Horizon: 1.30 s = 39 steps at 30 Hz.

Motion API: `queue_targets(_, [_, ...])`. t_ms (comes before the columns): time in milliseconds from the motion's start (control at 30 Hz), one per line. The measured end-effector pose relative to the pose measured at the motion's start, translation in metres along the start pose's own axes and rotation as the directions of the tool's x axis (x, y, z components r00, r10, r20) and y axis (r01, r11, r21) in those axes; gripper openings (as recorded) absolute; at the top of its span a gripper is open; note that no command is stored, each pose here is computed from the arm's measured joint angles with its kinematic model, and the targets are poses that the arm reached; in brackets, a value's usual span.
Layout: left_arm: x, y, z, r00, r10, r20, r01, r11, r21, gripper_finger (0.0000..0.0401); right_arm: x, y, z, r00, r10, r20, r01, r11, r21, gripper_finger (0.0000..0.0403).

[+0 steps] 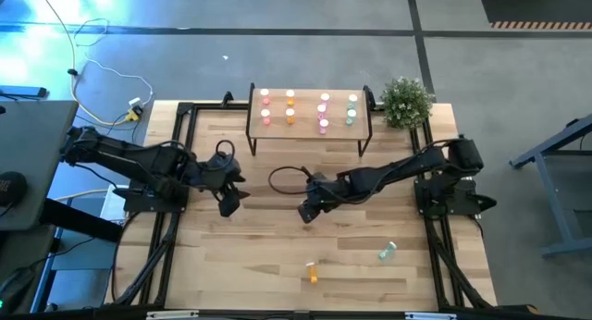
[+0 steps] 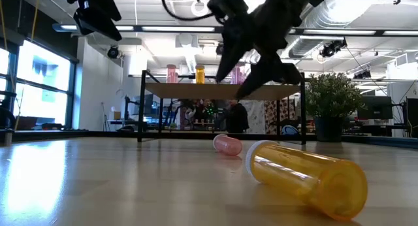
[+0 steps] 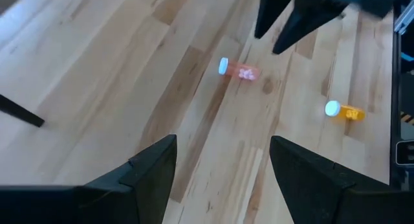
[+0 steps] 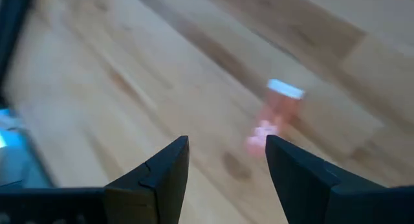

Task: Pick and place medicine bottles onto shelf by color
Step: Put the red pill bottle on the shelf aligned with the other red pill bottles

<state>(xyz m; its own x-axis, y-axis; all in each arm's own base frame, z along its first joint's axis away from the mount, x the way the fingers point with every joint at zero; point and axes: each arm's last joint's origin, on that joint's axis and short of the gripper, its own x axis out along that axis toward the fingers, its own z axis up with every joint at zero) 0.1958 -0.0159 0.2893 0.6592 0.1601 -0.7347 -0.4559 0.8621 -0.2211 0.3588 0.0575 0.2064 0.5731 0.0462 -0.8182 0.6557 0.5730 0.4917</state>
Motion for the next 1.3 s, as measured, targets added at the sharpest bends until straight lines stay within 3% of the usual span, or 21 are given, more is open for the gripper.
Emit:
queue_targets(300, [-0.007, 0.008, 0.004, 0.999, 0.013, 0.039, -0.014, 1.000, 0.002, 0.0236, 0.028, -0.009, -0.005, 0.995, -0.093, -0.040, 0.094, 0.995, 0.024, 0.0195])
queue_targets(1000, [-0.005, 0.016, 0.009, 0.998, 0.045, 0.051, -0.047, 0.999, 0.026, 0.0236, 0.063, -0.021, -0.012, 0.985, -0.156, -0.071, 0.158, 0.987, 0.023, 0.0194])
queue_targets(1300, [-0.005, 0.016, 0.009, 0.998, 0.044, 0.050, -0.046, 0.998, 0.033, 0.0236, 0.062, -0.026, -0.011, 0.977, -0.194, -0.090, 0.196, 0.980, 0.019, 0.0145])
